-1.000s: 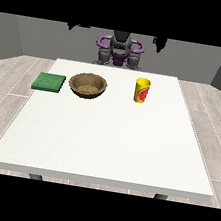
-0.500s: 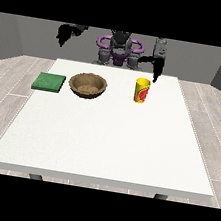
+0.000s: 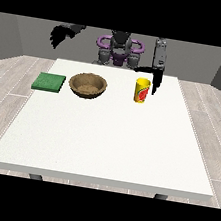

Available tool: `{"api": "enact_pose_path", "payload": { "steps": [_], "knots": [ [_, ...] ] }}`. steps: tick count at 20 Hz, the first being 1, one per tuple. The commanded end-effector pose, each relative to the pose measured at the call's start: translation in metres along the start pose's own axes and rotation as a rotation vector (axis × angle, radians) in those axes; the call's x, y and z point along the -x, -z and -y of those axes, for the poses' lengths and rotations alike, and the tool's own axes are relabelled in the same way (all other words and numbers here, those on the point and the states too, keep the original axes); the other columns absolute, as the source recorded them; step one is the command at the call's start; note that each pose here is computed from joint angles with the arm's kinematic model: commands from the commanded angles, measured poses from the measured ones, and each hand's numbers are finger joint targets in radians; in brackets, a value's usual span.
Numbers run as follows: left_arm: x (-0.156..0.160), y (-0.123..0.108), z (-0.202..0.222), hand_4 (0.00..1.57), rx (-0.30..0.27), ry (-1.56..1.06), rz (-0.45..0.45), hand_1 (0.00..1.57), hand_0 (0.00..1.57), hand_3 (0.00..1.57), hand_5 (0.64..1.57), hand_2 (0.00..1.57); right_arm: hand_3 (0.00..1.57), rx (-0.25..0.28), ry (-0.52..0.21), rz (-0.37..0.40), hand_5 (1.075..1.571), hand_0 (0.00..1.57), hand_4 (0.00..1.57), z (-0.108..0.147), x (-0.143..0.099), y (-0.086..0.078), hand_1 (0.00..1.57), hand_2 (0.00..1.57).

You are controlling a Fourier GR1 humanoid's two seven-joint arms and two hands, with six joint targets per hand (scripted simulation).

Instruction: Pick the cup and pour the ball into the bowl, then pick the bowl and place it on the pad

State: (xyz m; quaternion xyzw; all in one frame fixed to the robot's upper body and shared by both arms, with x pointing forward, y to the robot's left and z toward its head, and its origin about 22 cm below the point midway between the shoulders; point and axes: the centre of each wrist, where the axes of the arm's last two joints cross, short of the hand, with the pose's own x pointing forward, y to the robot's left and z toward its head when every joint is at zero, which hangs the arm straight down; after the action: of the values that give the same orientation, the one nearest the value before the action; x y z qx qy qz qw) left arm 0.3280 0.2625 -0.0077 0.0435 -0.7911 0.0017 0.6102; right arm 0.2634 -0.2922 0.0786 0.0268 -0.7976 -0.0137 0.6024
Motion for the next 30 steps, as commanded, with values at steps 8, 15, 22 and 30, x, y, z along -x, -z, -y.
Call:
{"api": "enact_pose_path", "payload": {
  "steps": [8,15,22,30],
  "knots": [
    [0.049,-0.005,-0.027,0.36,-0.078,-0.004,0.019,0.0,0.0,0.0,1.464,0.0,0.0,-0.067,-0.018,0.053,1.564,0.0,0.67,0.015,-0.011,0.0,0.0,0.0],
    [0.061,-0.01,-0.027,1.33,-0.151,0.217,0.045,1.25,1.25,1.57,1.491,1.57,0.16,-0.104,0.01,0.107,1.569,0.0,0.65,0.027,-0.048,0.013,0.0,0.0],
    [0.047,0.015,-0.015,1.41,-0.158,0.298,-0.003,1.28,1.28,1.57,1.413,1.57,0.18,-0.077,0.009,0.012,1.566,0.0,0.63,0.078,-0.038,0.009,0.0,0.0],
    [0.026,0.041,0.042,1.41,-0.06,0.786,0.034,1.34,1.34,1.57,1.525,1.57,0.25,-0.022,0.047,-0.163,1.562,0.0,0.63,0.082,0.003,0.006,0.0,0.0]
  ]
}}
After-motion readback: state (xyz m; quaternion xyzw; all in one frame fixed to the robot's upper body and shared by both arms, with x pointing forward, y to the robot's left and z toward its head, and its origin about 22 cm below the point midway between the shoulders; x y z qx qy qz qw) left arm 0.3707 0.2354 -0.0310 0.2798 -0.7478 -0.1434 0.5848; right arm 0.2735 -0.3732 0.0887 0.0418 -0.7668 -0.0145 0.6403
